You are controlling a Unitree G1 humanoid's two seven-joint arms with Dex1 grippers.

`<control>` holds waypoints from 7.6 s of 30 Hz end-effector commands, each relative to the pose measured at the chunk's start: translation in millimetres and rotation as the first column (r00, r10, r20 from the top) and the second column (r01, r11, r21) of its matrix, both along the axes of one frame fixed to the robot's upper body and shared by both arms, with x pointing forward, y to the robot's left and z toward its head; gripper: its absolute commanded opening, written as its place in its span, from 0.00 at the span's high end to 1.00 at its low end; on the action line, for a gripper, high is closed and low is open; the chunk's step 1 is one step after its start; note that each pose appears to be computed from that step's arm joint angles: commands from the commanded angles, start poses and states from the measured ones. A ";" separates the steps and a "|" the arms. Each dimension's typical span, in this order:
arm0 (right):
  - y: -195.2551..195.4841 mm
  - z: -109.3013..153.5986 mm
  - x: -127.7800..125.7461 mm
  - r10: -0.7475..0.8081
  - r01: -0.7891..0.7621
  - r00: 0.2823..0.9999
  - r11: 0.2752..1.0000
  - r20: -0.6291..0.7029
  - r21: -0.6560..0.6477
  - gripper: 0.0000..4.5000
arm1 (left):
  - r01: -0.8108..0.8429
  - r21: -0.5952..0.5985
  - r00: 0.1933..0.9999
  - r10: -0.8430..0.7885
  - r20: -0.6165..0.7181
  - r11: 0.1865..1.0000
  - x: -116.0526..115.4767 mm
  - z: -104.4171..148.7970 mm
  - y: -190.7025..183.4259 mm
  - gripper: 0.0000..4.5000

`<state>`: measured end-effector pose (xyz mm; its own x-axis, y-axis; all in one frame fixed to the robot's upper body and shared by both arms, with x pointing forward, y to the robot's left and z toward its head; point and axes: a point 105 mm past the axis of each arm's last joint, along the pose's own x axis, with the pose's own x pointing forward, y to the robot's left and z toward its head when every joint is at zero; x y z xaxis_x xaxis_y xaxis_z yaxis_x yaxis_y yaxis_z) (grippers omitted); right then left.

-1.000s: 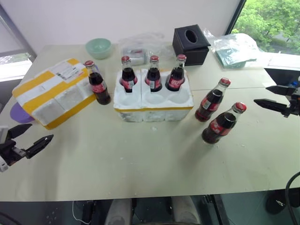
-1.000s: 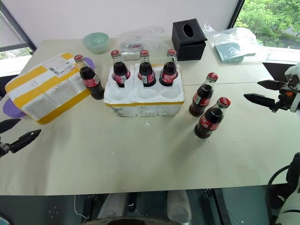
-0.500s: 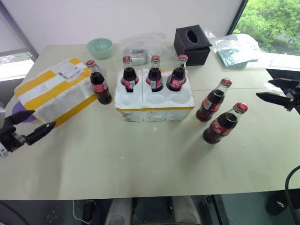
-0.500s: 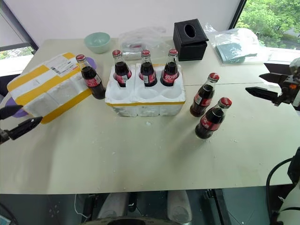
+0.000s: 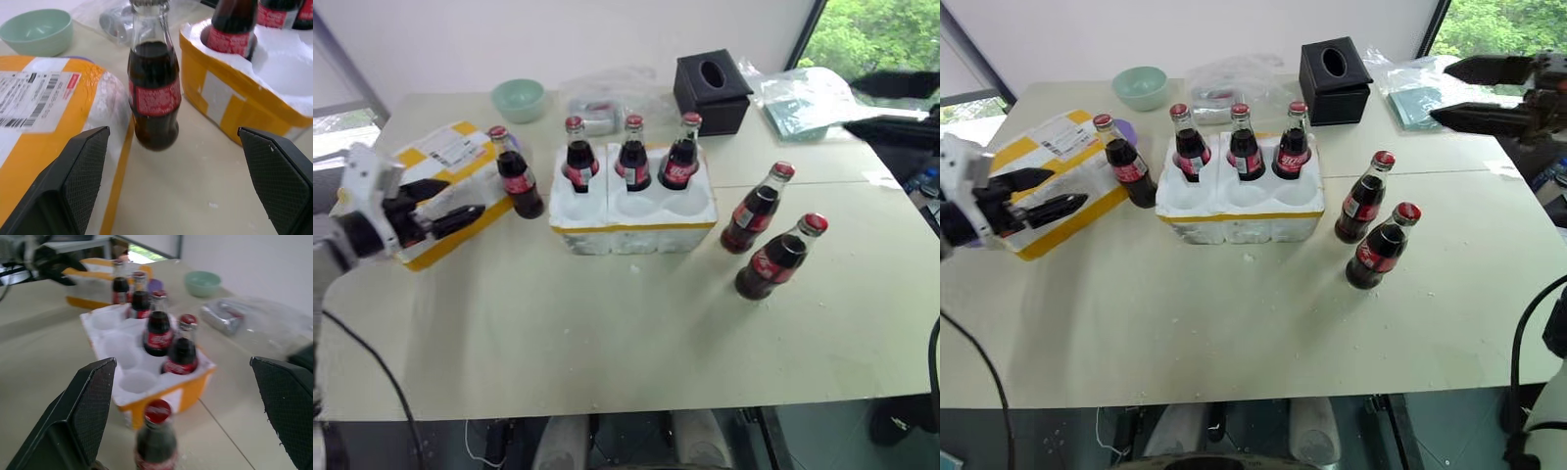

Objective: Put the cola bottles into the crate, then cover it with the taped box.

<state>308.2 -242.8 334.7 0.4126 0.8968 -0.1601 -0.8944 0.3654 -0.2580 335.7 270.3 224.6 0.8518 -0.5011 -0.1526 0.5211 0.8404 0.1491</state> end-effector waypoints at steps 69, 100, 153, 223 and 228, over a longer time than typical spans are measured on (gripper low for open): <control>40.4 -16.5 -16.8 0.009 -0.014 0.997 0.998 0.080 0.067 0.00 | 0.462 -0.030 0.886 -0.460 0.047 0.886 38.7 100.0 -113.7 0.37; 36.6 -26.3 -13.8 -0.064 0.054 0.995 0.989 0.072 0.137 0.00 | 0.590 0.148 0.806 -0.570 -0.160 0.794 40.7 8.9 -153.7 0.37; -38.4 -135.3 -102.9 -0.519 0.542 0.833 0.835 -0.194 0.096 0.00 | 0.790 -0.027 0.604 -0.786 -0.135 0.612 -56.0 51.0 -129.0 0.02; 161.1 -65.0 36.2 0.010 -0.023 0.998 0.980 0.065 0.198 0.41 | 0.648 0.015 0.761 -0.648 -0.030 0.761 -59.3 57.9 -117.4 0.00; 169.3 -86.3 43.6 0.011 -0.015 1.000 0.987 0.025 0.162 0.41 | 0.632 0.006 0.775 -0.632 -0.022 0.775 -60.7 57.5 -116.5 0.00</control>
<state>354.2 -79.7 245.1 0.4291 0.9032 -0.0102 -0.8861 0.4187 -0.1988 280.3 151.3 269.9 0.3239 -0.9253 -0.1971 0.9457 0.3109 0.0946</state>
